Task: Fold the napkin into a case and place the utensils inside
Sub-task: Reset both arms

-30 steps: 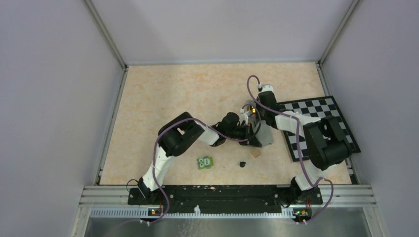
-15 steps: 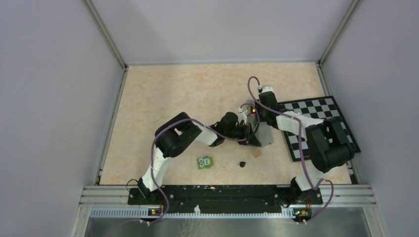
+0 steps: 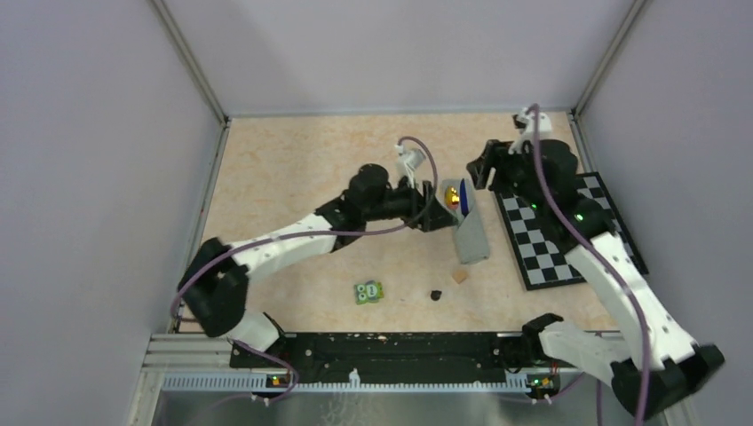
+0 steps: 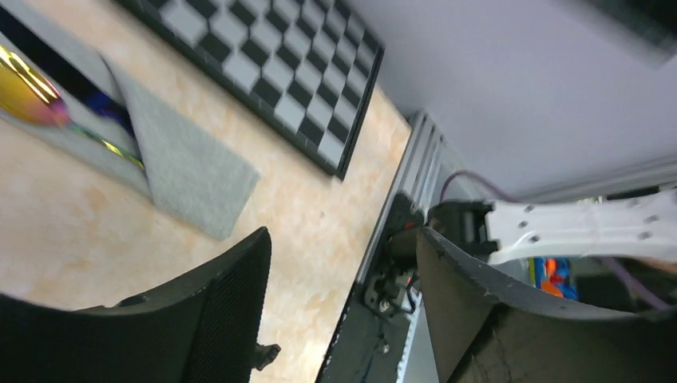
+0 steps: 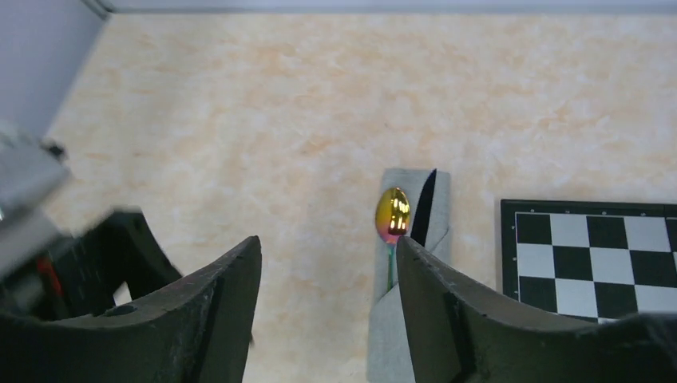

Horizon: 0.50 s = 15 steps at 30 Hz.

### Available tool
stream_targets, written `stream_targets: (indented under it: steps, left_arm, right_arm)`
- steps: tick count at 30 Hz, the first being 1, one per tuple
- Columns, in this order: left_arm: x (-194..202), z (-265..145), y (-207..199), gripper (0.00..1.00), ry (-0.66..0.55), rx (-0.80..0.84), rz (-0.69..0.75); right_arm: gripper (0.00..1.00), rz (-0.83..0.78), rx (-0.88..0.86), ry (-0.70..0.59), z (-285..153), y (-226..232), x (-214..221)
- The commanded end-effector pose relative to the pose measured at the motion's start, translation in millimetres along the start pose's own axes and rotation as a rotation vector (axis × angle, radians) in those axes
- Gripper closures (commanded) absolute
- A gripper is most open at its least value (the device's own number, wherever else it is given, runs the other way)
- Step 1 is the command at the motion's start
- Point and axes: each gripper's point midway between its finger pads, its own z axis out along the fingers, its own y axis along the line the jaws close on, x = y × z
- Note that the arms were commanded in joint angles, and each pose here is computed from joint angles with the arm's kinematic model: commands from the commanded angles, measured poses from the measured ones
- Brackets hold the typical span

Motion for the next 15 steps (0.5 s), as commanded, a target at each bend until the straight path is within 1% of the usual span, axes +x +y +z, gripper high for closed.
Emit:
stream_targets:
  steps: [1,2,4,7,8,9,12,15]
  left_arm:
    - [-72,-76,-41,0.25,-0.163,-0.131,0.26]
    - [-88,-94,-53,0.22,-0.206,-0.159,0.3]
    - [-115,-130,-75,0.17,-0.289,-0.214,0.38]
    - [-147,-179,-104,0.12,-0.401,-0.302,0.473]
    - [-155,-194,-114,0.05,-0.439,-0.322,0.491]
    - [-162,-209,-124,0.02,-0.474,-0.335,0.51]
    - [-177,-249,-155,0.01,-0.572,-0.341,0.556]
    - [-189,-287,-177,0.01,-0.672,-0.369,0.586]
  right_arm:
    - [0.29,0.077,-0.187,-0.153,-101,27,-32]
    - [0.23,0.078,-0.216,-0.211,-122,30,-41]
    - [0.22,0.092,-0.246,-0.333,-166,30,-61]
    - [0.21,0.112,-0.245,-0.436,-210,25,-84]
    - [0.21,0.117,-0.222,-0.461,-221,21,-92]
    - [0.21,0.113,-0.207,-0.477,-230,18,-97]
    - [0.21,0.111,-0.163,-0.541,-255,9,-114]
    - [0.2,0.098,-0.149,-0.61,-276,3,-124]
